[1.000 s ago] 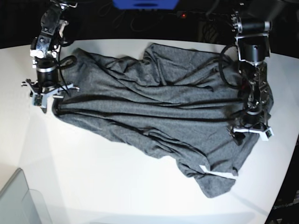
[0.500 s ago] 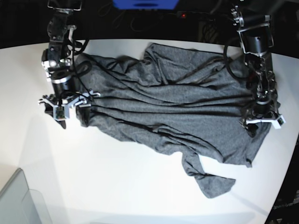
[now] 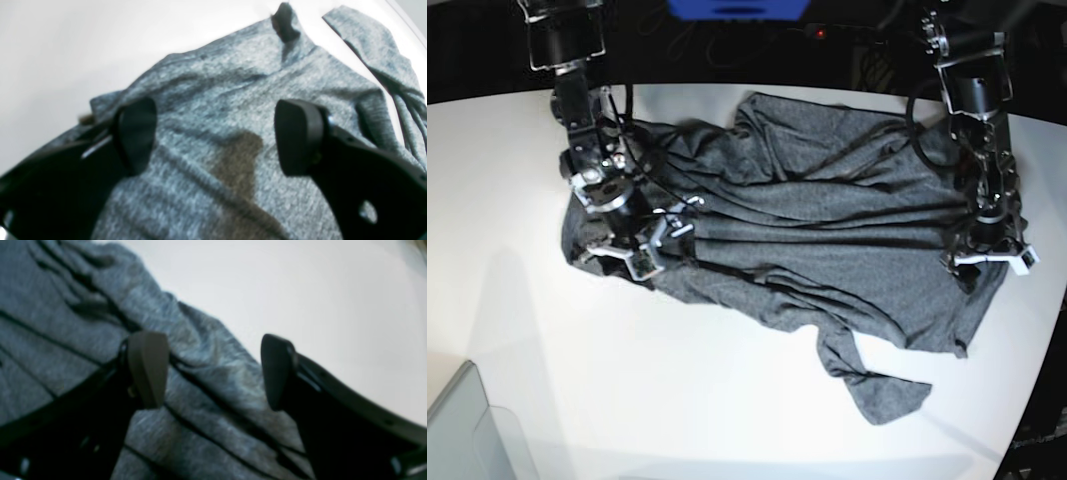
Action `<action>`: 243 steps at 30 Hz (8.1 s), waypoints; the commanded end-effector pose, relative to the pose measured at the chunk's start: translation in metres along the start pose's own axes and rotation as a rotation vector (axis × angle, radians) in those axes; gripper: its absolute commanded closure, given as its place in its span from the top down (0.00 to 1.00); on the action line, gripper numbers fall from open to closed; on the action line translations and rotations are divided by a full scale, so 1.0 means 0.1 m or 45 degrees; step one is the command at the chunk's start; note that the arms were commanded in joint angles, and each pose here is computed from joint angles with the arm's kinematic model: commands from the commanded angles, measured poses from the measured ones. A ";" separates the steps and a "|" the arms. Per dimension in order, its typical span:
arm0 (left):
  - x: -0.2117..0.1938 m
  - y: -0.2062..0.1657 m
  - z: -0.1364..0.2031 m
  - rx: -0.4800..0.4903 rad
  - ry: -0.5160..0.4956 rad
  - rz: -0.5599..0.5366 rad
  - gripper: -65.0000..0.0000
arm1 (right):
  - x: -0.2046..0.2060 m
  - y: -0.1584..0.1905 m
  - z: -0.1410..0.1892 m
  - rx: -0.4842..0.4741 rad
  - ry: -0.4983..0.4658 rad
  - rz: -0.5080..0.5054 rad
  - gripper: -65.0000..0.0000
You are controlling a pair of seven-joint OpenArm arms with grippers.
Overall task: Layout the t-shirt on the table in an organized manner, then fold the t-shirt properly
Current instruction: 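Move the right gripper along the shirt's edge and regrasp it, then pull the shirt's edges outward with both grippers to flatten it, then raise both grippers toward the shirt's collar edge, smoothing the fabric, then drag the held side edges with both grippers toward the collar edge, then pull the shirt's collar corners apart with both grippers, stretching it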
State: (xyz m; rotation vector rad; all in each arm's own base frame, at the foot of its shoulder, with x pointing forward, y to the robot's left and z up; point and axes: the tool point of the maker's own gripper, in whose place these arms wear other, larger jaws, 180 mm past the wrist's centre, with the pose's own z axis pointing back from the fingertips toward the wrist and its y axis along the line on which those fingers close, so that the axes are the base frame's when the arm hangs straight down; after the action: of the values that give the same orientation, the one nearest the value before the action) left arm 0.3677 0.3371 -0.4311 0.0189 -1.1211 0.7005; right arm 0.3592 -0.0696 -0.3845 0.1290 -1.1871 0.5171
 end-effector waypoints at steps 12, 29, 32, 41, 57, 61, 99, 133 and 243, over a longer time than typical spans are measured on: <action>-0.41 0.26 0.11 0.096 0.189 0.008 0.83 | 0.12 0.13 -0.47 0.127 0.006 0.103 0.67; -0.50 0.31 0.16 0.105 0.210 0.003 0.83 | 0.19 -0.73 -0.60 -0.152 -0.002 -0.134 0.00; -0.50 0.31 0.16 0.105 0.208 0.003 0.83 | 0.26 -1.11 -0.55 -0.287 -0.043 -0.262 0.00; -0.50 0.30 0.15 0.103 0.209 0.004 0.83 | 0.07 -1.42 -0.44 -0.421 -0.033 -0.435 0.14; 0.49 -0.65 0.36 -0.182 -0.152 0.037 0.83 | 0.08 -1.19 -0.25 -0.397 -0.066 -0.380 0.47; 0.67 -0.71 0.38 -0.203 -0.203 0.028 0.83 | 0.15 -0.98 -0.26 -0.336 -0.078 -0.320 0.47; 0.33 -0.38 -0.65 0.090 0.019 -0.307 0.83 | -0.25 -1.26 -0.63 -0.333 0.151 -0.289 0.60; 0.80 -0.84 0.10 -0.088 -0.204 -0.386 0.83 | 0.21 -1.07 0.24 -0.500 -0.050 -0.221 0.59; -0.40 0.36 1.28 0.021 0.320 -0.288 0.54 | -1.18 -0.60 1.22 -0.595 0.313 -0.398 0.60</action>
State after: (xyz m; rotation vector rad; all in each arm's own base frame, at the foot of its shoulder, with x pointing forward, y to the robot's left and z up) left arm 0.2302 0.2955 -0.4248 0.0609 -0.8297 0.5024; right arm 0.2533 -0.2021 -0.4321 -0.1375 -1.0195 -0.0347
